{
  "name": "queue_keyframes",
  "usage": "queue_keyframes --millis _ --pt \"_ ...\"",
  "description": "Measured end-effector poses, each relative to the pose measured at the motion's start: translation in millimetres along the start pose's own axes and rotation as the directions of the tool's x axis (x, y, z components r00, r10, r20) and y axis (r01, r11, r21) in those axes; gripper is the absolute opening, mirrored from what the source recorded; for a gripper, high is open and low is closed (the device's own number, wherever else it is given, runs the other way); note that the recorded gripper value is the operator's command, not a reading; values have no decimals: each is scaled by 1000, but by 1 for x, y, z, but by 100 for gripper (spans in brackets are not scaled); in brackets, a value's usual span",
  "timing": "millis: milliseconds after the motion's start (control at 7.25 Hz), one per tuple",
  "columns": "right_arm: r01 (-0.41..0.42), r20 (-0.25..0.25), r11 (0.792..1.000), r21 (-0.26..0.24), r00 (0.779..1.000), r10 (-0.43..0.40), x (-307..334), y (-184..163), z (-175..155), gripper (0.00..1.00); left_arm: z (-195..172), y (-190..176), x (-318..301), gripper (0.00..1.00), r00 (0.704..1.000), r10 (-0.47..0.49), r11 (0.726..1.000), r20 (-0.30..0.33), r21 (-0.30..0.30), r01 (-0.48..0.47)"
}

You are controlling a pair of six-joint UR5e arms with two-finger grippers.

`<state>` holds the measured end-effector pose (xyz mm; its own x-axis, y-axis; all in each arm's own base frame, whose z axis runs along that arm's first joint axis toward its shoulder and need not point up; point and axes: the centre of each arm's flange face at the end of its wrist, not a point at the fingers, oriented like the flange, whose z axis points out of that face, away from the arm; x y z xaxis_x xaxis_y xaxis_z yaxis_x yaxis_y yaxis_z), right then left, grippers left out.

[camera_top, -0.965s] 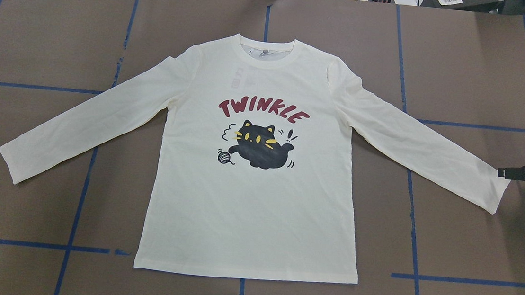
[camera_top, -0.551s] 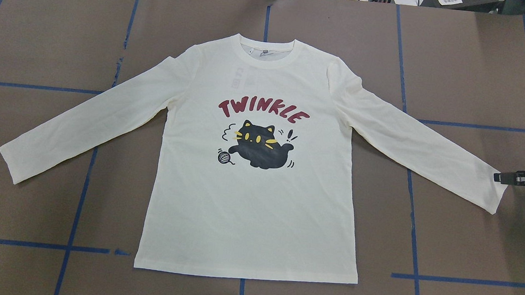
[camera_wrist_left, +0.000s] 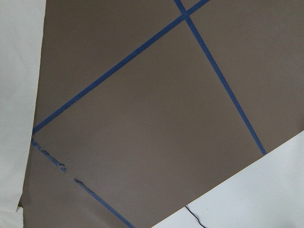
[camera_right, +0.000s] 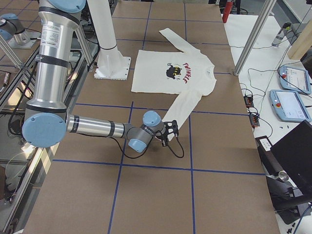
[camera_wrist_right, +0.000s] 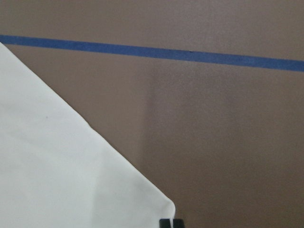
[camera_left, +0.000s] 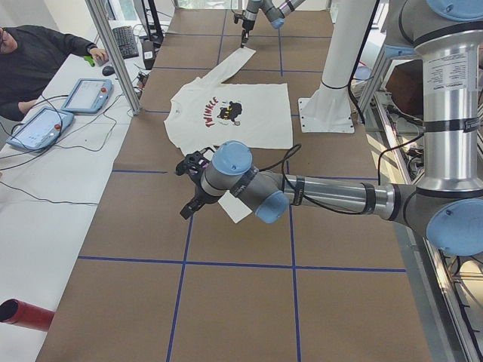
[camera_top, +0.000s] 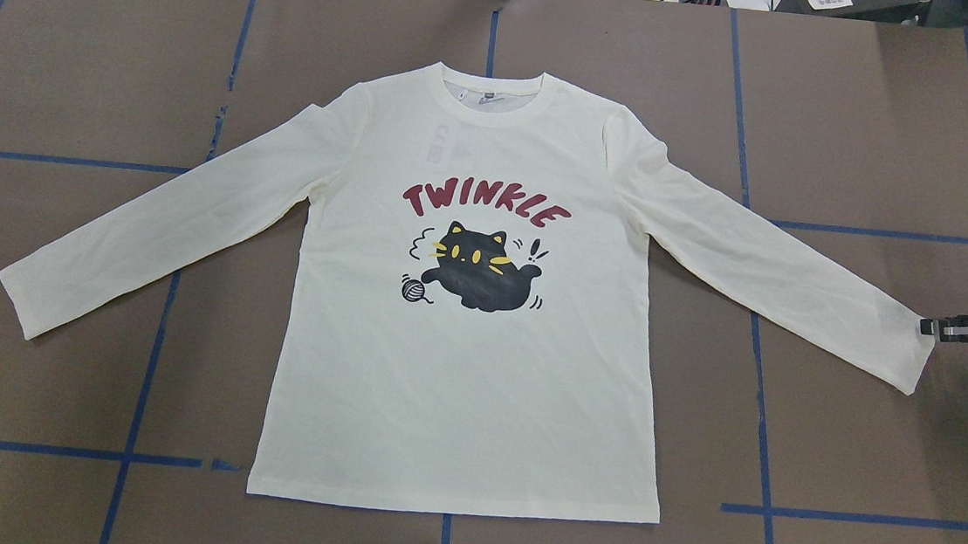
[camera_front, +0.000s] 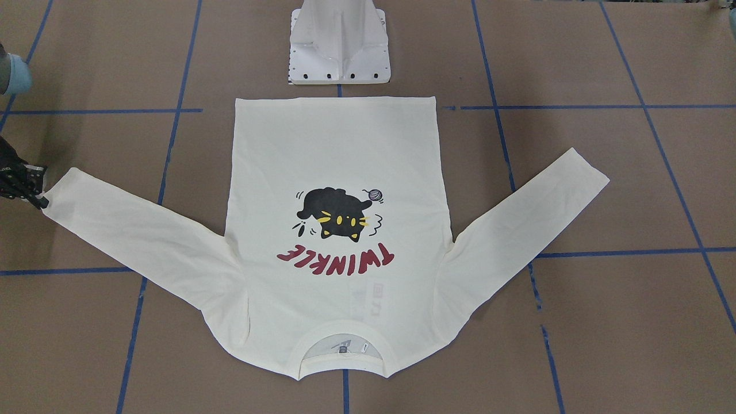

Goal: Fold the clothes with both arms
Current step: 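Grasp the cuff of the sleeve nearest the right gripper, then lift the sleeve with the right gripper and lay it across the shirt toward the collar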

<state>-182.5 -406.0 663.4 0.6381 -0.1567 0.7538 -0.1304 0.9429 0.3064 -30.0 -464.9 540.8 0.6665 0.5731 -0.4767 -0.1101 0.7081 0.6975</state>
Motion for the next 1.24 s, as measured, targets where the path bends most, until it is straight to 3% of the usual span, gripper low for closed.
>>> queue_keyframes --millis 276,551,827,1241 --pt "10 22 1000 12 1000 -10 -23 -13 -13 0 0 0 0 100 1000 -1 1000 0 0 1" --pt "-13 -4 1000 -6 1000 13 -80 -46 -45 0 1 -1 -1 100 1000 -3 1000 0 0 3" --pt "-54 -42 998 -27 998 52 -169 -106 -82 0 1 -4 -1 100 1000 -3 1000 0 2 3" --pt "-174 -108 984 -27 980 170 -333 -224 -126 0 2 -4 -2 100 1000 -5 1000 1 1 5"
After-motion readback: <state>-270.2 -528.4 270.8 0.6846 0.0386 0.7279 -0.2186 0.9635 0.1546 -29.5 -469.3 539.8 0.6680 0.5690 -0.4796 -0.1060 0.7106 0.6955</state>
